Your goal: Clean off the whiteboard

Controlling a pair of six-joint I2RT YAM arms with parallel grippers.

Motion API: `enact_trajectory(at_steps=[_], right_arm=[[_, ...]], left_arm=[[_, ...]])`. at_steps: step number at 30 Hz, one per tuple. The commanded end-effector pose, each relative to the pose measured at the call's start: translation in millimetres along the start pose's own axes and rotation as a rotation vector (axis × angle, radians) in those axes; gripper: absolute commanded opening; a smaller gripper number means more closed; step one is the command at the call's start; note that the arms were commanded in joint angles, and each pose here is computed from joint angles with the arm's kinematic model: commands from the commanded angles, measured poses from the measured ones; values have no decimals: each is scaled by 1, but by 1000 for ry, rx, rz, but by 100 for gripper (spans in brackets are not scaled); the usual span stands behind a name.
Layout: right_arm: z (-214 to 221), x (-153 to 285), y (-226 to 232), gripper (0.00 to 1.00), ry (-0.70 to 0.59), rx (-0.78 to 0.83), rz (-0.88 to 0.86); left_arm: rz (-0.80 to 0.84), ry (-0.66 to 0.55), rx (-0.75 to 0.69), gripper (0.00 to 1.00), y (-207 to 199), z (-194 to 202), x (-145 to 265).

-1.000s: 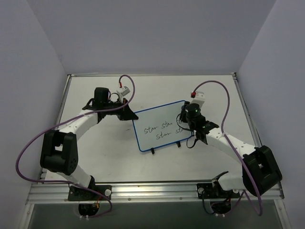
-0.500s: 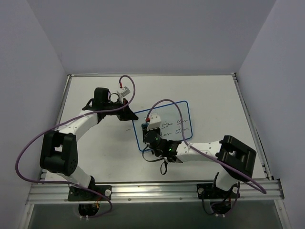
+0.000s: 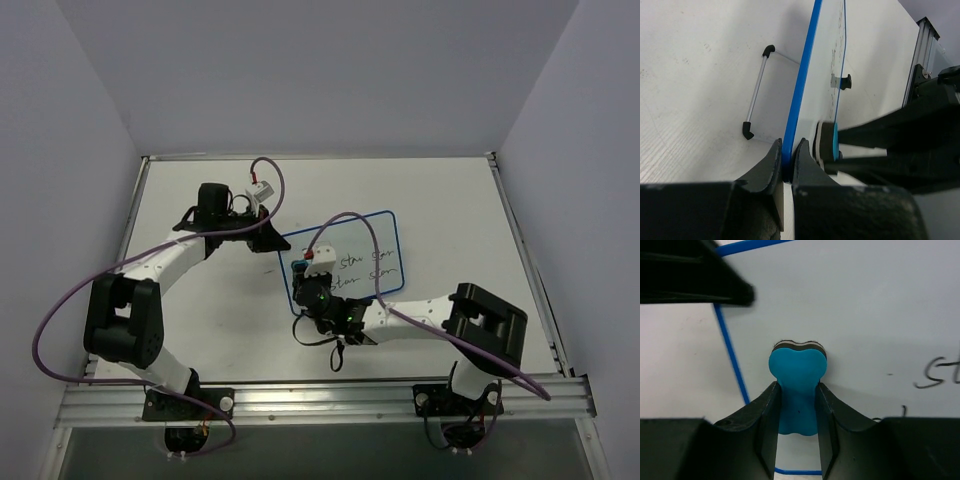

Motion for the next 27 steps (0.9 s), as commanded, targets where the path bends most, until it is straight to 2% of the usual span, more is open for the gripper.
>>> enact_trajectory(at_steps=[1,5,15,19,27], right_arm=[[3,-9,-76,0,8,-55,215],[10,3,-125,0,20,-118,290],[17,12,-211,0,67,-317,404],[12,10,-218,0,69,-345,401],[-40,-6,-205,0,2,-329,339]], left_arm=[[-259,-30,-267,2,36,-13,7],[-267,-29,-274,2,36,-13,8],[-291,-31,-282,2,38,-15,14],[-294,-21,-274,2,41,-11,14],[-299,-16,-272,2,42,-9,13]])
Point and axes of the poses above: each gripper's point midway between its finger pads, its own x axis back along the fingers, its own y axis along the line the jaws close on, z = x × y, the point moved 7 cm from there along x, back along the fingers, and after that the axes turned 1 degree about x, right-handed, at the moved point
